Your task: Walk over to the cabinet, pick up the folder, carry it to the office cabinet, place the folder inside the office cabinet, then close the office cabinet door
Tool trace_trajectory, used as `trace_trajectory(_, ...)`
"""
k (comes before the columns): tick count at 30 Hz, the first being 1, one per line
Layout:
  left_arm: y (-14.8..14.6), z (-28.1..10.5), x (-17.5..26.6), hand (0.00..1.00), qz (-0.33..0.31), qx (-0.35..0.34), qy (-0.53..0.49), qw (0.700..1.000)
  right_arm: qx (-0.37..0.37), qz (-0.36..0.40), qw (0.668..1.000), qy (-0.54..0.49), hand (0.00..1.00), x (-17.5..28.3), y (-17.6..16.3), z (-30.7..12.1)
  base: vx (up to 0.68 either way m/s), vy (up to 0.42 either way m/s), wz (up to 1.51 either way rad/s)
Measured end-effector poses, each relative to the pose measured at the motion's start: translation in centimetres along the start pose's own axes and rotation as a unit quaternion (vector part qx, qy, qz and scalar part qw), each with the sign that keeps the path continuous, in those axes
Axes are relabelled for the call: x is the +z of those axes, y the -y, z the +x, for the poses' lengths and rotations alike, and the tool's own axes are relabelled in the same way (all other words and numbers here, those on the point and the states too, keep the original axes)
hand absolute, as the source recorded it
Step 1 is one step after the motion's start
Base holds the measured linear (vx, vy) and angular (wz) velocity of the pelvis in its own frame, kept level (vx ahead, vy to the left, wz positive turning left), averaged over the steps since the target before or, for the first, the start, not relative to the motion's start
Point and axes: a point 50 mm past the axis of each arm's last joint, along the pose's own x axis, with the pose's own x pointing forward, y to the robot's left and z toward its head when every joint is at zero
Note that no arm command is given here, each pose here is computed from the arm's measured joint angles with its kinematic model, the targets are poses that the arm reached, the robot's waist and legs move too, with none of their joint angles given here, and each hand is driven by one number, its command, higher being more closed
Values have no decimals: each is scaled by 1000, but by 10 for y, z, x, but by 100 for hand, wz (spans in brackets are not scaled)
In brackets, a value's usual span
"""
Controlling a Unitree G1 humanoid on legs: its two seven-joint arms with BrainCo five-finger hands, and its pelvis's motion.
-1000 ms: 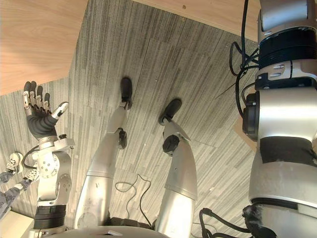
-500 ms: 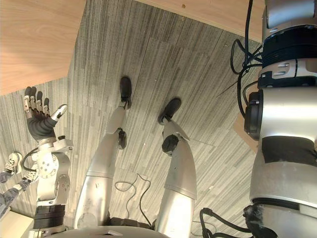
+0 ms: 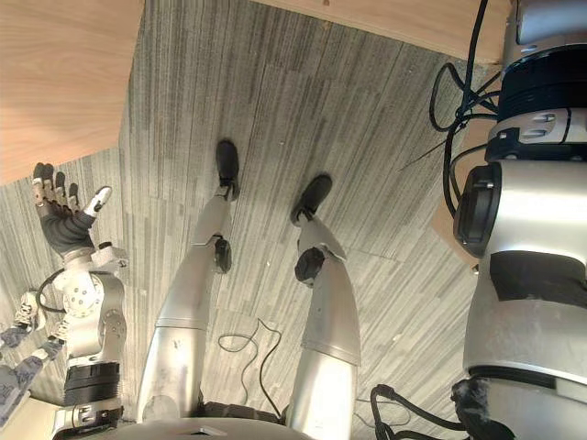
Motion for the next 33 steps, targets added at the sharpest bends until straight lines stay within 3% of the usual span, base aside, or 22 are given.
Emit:
trace_trajectory(9, 6, 10, -4, 0, -7, 14, -6, 1000, 0, 61, 998, 18, 100, 19, -11, -6, -22, -71, -3)
trace_trajectory(10, 6, 10, -4, 0, -7, 13, -5, 1000, 2, 65, 998, 15, 0, 18, -13, -7, -18, -71, -7)
trace_trajectory(17, 17, 15, -2, 0, -16, 6, 0, 1000, 8, 91, 994, 53, 0, 15, -23, -37, -29, -68, -9)
trace_trajectory(25, 40, 15, -6, 0, -5, -34, -10, 999, -15, 109, 987, 120, 0, 6, -10, -97, -53, -44, -6)
trace_trajectory(28, 44, 15, -6, 0, 18, -58, -10, 998, 5, 88, 991, 100, 0, -22, -8, -130, 0, -11, 1)
trace_trajectory(33, 38, 1, -16, 0, 57, -92, -28, 994, 124, 74, 989, 22, 0, -78, -12, -216, 55, -39, -5)
